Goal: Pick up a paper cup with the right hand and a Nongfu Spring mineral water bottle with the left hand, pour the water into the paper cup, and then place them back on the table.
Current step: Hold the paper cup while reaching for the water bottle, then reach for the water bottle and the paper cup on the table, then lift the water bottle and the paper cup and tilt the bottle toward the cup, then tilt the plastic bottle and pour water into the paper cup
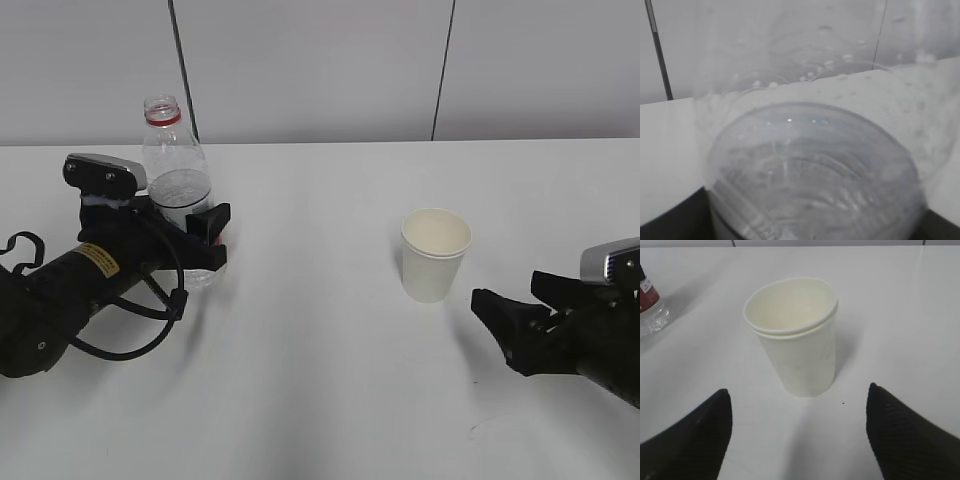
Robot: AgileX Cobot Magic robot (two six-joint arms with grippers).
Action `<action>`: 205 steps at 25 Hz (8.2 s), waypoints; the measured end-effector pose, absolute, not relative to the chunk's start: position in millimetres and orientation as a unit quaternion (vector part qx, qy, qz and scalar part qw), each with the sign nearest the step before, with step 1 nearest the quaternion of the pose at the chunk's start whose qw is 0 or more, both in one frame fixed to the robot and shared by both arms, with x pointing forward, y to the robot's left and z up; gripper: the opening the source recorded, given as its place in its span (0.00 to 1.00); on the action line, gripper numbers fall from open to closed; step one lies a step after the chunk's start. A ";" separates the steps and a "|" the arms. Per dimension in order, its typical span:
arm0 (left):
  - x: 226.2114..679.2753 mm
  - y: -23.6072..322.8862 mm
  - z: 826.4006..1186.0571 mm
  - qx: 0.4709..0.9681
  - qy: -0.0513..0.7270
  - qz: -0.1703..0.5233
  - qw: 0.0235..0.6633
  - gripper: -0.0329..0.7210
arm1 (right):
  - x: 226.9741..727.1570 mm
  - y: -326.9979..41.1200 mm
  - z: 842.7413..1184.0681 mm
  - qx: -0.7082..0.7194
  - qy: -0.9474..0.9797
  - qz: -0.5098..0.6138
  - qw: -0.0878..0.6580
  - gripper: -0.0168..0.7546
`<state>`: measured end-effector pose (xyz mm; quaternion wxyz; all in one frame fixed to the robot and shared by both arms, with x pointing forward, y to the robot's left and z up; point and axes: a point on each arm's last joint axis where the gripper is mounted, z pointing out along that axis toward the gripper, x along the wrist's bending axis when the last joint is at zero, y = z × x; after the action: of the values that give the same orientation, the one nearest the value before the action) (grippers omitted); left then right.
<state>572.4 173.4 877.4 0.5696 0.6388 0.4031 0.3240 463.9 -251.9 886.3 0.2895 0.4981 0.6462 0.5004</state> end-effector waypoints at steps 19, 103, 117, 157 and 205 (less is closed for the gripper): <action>572.3 173.2 877.4 0.640 0.402 0.323 0.570 0.64 | 529.2 -239.2 845.6 0.475 0.666 0.509 0.266 0.83; 560.0 160.8 916.1 0.766 0.107 0.435 0.462 0.61 | 544.8 -148.7 872.0 0.210 0.762 0.609 0.062 0.70; 563.0 166.9 935.7 0.751 0.027 0.533 0.389 0.61 | 570.9 -134.9 890.1 0.191 0.765 0.613 0.056 0.70; 568.8 175.5 949.0 0.695 -0.094 0.671 0.242 0.60 | 574.3 -114.3 900.7 0.165 0.770 0.615 0.029 0.70; 571.4 181.3 949.3 0.687 -0.130 0.697 0.158 0.60 | 579.5 -116.1 899.5 0.195 0.768 0.609 0.045 0.70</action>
<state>571.4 181.3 949.3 0.1584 0.6871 -0.1302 0.6970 579.5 -116.1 899.5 0.0449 0.1946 0.7679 0.6086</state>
